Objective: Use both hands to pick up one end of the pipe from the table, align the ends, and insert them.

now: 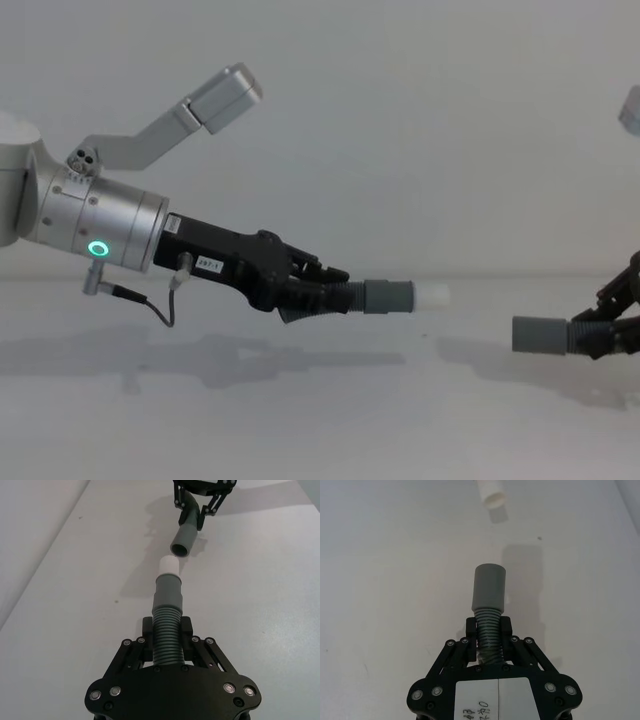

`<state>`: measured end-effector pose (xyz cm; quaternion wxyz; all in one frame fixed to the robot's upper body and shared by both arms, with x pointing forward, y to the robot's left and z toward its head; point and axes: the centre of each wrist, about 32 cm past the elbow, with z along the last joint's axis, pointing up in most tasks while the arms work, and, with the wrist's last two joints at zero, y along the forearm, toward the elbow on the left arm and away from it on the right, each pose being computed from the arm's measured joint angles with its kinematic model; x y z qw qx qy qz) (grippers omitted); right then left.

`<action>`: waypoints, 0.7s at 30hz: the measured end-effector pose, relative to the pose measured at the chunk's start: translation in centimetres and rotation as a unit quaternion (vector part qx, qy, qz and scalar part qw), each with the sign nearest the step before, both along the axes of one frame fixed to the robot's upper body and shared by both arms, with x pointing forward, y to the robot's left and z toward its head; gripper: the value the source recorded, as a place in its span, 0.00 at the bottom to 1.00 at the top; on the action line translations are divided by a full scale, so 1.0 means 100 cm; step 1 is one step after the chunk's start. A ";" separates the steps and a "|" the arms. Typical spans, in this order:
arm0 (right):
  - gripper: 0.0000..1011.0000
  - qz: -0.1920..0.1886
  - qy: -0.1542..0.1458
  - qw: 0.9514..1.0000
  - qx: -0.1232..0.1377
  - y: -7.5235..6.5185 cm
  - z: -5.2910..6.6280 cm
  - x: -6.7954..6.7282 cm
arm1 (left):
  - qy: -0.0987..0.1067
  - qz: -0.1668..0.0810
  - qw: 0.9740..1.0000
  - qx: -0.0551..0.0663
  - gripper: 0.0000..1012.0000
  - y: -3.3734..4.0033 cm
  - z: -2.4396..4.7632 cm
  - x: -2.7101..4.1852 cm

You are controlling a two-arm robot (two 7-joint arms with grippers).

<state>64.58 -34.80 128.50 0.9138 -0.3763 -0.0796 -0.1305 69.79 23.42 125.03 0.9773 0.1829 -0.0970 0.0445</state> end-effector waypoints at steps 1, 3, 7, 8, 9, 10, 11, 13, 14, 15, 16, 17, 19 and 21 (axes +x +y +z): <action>0.26 0.000 -0.001 1.000 0.000 0.000 0.001 0.000 | 0.000 0.000 1.000 0.000 0.31 0.0001 0.0001 0.0000; 0.26 0.001 -0.003 1.000 0.001 0.000 0.002 -0.001 | -0.001 -0.001 1.000 0.001 0.31 0.0005 0.0005 0.0002; 0.26 0.007 -0.011 1.000 0.006 0.002 0.007 -0.001 | -0.001 -0.002 1.000 0.003 0.31 0.0011 0.0015 0.0005; 0.26 0.008 -0.012 1.000 0.007 0.003 0.007 -0.001 | -0.001 -0.002 1.000 0.003 0.31 0.0012 0.0016 0.0005; 0.26 0.010 -0.013 1.000 0.008 0.003 0.008 -0.001 | -0.002 -0.002 1.000 0.004 0.31 0.0014 0.0018 0.0006; 0.26 0.012 -0.015 1.000 0.010 0.004 0.009 -0.001 | -0.002 -0.003 1.000 0.004 0.31 0.0015 0.0020 0.0006; 0.26 0.014 -0.016 1.000 0.011 0.005 0.009 -0.001 | -0.002 -0.003 1.000 0.004 0.31 0.0016 0.0021 0.0007; 0.26 0.016 -0.017 1.000 0.012 0.007 0.010 0.000 | -0.002 -0.003 1.000 0.005 0.31 0.0018 0.0025 0.0008; 0.26 0.019 -0.019 1.000 0.014 0.008 0.012 0.001 | -0.002 -0.003 1.000 0.005 0.31 0.0019 0.0025 0.0008; 0.26 0.020 -0.020 0.999 0.015 0.009 0.012 0.001 | -0.002 -0.003 1.000 0.005 0.31 0.0019 0.0026 0.0008; 0.26 0.023 -0.020 0.999 0.016 0.011 0.013 0.002 | -0.002 -0.004 1.000 0.006 0.31 0.0021 0.0027 0.0009; 0.26 0.024 -0.021 0.999 0.016 0.012 0.013 0.002 | -0.002 -0.004 1.000 0.006 0.31 0.0021 0.0027 0.0009; 0.26 0.027 -0.022 0.999 0.018 0.014 0.014 0.003 | -0.002 -0.004 1.000 0.006 0.31 0.0022 0.0028 0.0009; 0.26 0.028 -0.022 0.999 0.018 0.015 0.014 0.004 | -0.003 -0.004 1.000 0.006 0.31 0.0023 0.0029 0.0009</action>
